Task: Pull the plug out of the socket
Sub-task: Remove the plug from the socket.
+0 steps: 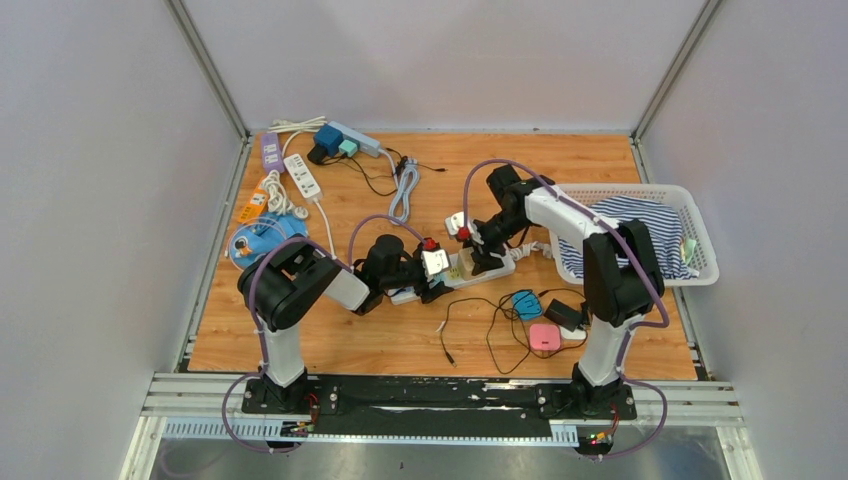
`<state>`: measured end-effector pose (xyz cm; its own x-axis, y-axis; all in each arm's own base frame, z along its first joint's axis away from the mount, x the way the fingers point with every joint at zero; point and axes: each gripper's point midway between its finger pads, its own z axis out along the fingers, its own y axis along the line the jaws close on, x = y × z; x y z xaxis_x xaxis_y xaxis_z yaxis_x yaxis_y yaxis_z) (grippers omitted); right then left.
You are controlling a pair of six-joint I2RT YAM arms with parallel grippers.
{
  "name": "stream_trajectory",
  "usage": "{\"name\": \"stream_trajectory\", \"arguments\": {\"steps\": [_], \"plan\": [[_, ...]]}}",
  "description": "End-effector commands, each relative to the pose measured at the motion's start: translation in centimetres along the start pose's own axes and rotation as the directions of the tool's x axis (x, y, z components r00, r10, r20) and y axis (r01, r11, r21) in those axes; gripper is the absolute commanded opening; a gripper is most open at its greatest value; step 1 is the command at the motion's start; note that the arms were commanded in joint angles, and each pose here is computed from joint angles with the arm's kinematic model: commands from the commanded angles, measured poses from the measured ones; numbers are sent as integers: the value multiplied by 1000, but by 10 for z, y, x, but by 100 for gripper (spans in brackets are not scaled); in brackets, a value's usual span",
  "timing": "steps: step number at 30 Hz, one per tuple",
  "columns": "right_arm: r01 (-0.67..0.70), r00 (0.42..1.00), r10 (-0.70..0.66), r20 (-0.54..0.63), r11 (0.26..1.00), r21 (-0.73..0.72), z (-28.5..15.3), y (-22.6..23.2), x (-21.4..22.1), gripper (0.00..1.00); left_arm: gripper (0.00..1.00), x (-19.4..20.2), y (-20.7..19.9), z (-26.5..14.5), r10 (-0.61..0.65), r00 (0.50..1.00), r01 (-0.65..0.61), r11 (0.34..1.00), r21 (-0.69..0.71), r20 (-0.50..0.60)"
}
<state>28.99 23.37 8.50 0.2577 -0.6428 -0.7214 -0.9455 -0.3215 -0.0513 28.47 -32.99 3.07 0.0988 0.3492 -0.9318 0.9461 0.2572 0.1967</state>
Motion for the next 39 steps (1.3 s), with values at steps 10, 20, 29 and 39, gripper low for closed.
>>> {"name": "stream_trajectory", "arguments": {"steps": [10,20,29,39], "plan": [[-62,997,56,-56,992,-112,3,33,3,0,0,27,-12,-4,-57,995,60,998,36,-77],[-114,993,112,-26,991,-68,-9,27,15,0,0,27,-11,-4,-55,996,58,998,35,-76],[-24,1000,24,-4,988,-153,12,43,-19,0,0,27,-12,-3,-58,995,61,997,38,-76],[-71,997,69,-25,995,-74,-11,28,-2,0,0,27,-12,-4,-58,995,61,997,37,-76]]}}
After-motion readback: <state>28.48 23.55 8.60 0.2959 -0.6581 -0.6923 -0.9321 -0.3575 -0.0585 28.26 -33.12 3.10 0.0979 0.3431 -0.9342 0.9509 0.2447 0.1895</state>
